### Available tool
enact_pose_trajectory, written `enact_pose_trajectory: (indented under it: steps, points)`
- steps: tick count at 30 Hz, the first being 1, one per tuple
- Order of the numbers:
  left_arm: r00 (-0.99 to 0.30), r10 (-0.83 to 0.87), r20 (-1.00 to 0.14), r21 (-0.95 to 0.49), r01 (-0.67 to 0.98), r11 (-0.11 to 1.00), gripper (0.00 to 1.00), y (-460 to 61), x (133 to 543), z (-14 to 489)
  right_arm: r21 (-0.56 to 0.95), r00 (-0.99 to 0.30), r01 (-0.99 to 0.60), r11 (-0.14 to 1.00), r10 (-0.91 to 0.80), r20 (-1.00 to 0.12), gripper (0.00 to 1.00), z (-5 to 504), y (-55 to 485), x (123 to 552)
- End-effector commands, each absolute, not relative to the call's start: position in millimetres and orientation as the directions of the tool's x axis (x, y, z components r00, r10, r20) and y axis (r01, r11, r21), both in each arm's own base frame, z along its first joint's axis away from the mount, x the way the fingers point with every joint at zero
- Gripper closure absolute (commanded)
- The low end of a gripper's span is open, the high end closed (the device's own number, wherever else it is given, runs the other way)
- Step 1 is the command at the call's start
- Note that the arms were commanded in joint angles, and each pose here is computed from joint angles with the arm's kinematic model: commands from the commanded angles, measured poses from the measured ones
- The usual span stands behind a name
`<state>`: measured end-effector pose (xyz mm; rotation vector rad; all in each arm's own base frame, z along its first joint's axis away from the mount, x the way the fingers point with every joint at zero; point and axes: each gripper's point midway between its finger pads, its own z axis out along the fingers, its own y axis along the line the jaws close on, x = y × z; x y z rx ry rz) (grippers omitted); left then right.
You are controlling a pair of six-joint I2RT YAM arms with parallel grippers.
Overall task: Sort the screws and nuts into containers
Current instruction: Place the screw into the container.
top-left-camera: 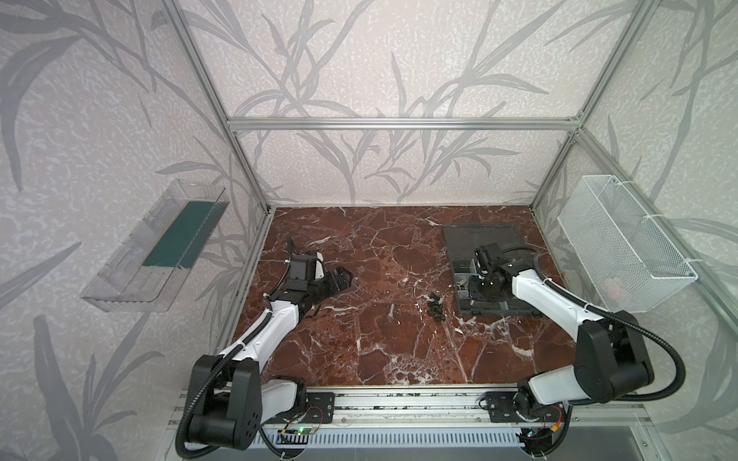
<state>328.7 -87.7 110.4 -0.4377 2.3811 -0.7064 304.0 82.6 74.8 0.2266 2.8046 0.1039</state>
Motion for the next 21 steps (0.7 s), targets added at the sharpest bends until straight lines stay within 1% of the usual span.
enact_pose_trajectory:
  steps: [1, 9, 13, 15, 17, 20, 21]
  points:
    - [-0.758, -0.461, -0.461, -0.567, -0.148, 0.81, 0.01, -83, 324, 108, 0.098, -0.928, 0.167, 0.981, 0.19, -0.32, 1.0, 70, 81, 311]
    - [-0.758, -0.459, -0.463, -0.569, -0.144, 0.81, 0.01, -84, 325, 108, 0.118, -0.931, 0.159, 0.98, 0.188, -0.313, 1.0, 65, 82, 299]
    - [-0.761, -0.459, -0.459, -0.573, -0.142, 0.807, 0.01, -85, 326, 108, 0.116, -0.93, 0.144, 0.983, 0.174, -0.325, 0.8, 72, 81, 298]
    - [-0.761, -0.459, -0.459, -0.573, -0.141, 0.807, 0.01, -85, 326, 108, 0.113, -0.929, 0.125, 0.986, 0.156, -0.336, 0.67, 79, 81, 299]
    - [-0.76, -0.459, -0.46, -0.573, -0.141, 0.808, 0.01, -85, 326, 109, 0.112, -0.921, 0.108, 0.988, 0.142, -0.363, 0.58, 90, 81, 301]
    - [-0.758, -0.46, -0.462, -0.573, -0.141, 0.807, 0.01, -85, 326, 109, 0.126, -0.908, 0.07, 0.99, 0.115, -0.403, 0.47, 109, 83, 302]
    - [-0.758, -0.46, -0.462, -0.573, -0.141, 0.808, 0.01, -85, 325, 109, 0.133, -0.9, 0.06, 0.989, 0.112, -0.422, 0.39, 116, 84, 302]
